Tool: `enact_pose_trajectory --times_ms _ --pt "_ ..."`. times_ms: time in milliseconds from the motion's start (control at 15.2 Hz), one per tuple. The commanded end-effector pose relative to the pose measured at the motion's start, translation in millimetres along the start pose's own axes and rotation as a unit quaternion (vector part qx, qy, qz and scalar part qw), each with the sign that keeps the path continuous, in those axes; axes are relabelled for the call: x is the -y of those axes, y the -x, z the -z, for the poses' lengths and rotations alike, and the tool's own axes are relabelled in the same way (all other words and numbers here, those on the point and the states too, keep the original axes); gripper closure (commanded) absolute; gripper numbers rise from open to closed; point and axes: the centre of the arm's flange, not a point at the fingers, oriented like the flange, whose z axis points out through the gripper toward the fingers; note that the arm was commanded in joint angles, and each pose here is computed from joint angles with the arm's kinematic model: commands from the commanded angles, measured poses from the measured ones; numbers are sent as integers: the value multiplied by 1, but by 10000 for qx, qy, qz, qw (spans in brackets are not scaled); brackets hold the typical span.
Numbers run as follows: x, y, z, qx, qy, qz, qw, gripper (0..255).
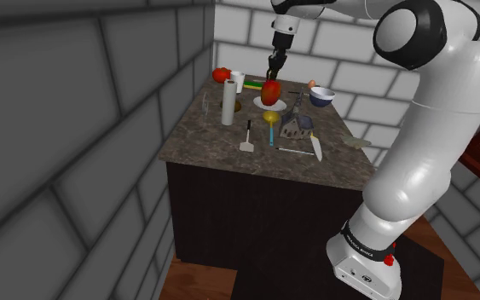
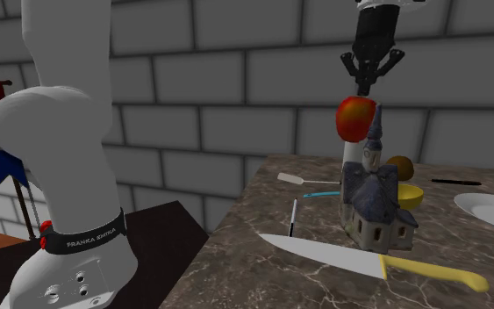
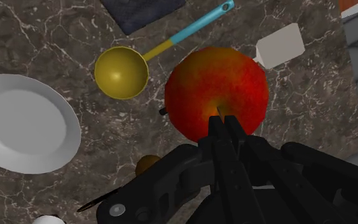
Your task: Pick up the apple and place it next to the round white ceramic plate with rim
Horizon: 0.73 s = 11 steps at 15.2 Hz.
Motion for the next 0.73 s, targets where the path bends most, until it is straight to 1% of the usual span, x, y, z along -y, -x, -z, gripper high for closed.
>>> enact_pose_trajectory --times_ms 0,660 --pt "-26 7 -5 -4 1 8 10000 255" --pt "-145 61 -21 -4 1 8 10000 255"
